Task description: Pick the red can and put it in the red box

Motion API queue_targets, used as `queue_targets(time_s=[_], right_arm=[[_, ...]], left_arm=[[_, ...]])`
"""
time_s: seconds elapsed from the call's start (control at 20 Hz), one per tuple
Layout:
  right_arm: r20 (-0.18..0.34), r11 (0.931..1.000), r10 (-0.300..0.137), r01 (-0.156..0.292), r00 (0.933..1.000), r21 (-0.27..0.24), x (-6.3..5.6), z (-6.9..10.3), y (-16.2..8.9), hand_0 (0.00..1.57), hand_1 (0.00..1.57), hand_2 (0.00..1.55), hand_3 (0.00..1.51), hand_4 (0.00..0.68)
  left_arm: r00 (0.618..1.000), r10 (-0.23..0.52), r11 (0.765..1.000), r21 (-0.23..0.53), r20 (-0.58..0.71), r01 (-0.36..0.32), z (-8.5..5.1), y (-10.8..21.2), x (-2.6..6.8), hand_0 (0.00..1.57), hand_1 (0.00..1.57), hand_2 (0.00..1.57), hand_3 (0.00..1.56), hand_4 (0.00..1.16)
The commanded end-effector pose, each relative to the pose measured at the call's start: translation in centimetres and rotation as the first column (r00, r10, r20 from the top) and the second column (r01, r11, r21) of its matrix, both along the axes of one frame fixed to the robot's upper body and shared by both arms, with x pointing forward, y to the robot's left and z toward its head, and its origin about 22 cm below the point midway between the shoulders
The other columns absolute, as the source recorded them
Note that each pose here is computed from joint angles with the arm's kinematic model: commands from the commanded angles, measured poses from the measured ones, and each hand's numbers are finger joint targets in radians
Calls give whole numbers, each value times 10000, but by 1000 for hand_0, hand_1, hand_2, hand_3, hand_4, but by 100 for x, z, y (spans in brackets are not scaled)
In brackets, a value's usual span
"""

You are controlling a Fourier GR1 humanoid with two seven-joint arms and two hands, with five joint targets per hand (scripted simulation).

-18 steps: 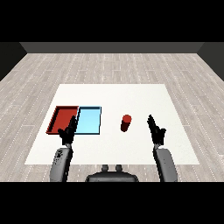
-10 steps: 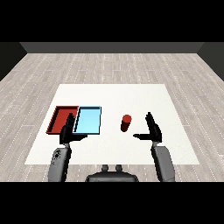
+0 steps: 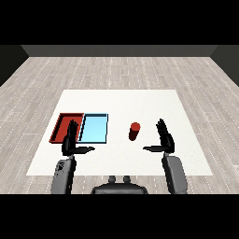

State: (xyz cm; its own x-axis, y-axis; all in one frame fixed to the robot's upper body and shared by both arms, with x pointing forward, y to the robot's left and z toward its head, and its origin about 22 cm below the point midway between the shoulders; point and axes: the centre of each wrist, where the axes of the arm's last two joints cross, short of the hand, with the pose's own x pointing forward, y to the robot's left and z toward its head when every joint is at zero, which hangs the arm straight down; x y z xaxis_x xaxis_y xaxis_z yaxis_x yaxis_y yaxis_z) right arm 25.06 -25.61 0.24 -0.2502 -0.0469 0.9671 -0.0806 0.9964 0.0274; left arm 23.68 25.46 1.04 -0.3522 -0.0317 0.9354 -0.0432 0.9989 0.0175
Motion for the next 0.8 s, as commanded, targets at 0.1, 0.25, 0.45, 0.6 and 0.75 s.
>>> queue_targets(time_s=[0.1, 0.25, 0.45, 0.6, 0.75], right_arm=[[185, 10000, -13, 12, 9998, 59, 43, -35, 29, 0, 0, 0, 0, 0], [23, 9997, 258, -258, 9997, 57, 89, -102, 70, 0, 0, 0, 0, 0], [205, 9986, -125, 114, 9997, 509, 276, 79, 94, 0, 0, 0, 0, 0], [100, 9985, 67, -72, 9999, 540, 275, -97, 151, 0, 0, 0, 0, 0], [-65, 9992, 137, -134, 9999, 376, 168, -54, 88, 0, 0, 0, 0, 0]], left_arm=[[9994, -81, 10000, -33, 328, 83, -166, 96, -44, 0, 0, 0, 0, 0], [9994, -136, 9998, -162, 325, 141, 264, -28, -27, 0, 0, 0, 0, 0], [9990, 13, 10000, 8, 437, -13, 30, 47, -7, 0, 0, 0, 0, 0], [9994, -68, 10000, -62, 328, 70, 48, 60, -24, 0, 0, 0, 0, 0], [9987, -109, 9999, -44, 505, 112, 143, -84, -93, 0, 0, 0, 0, 0]])
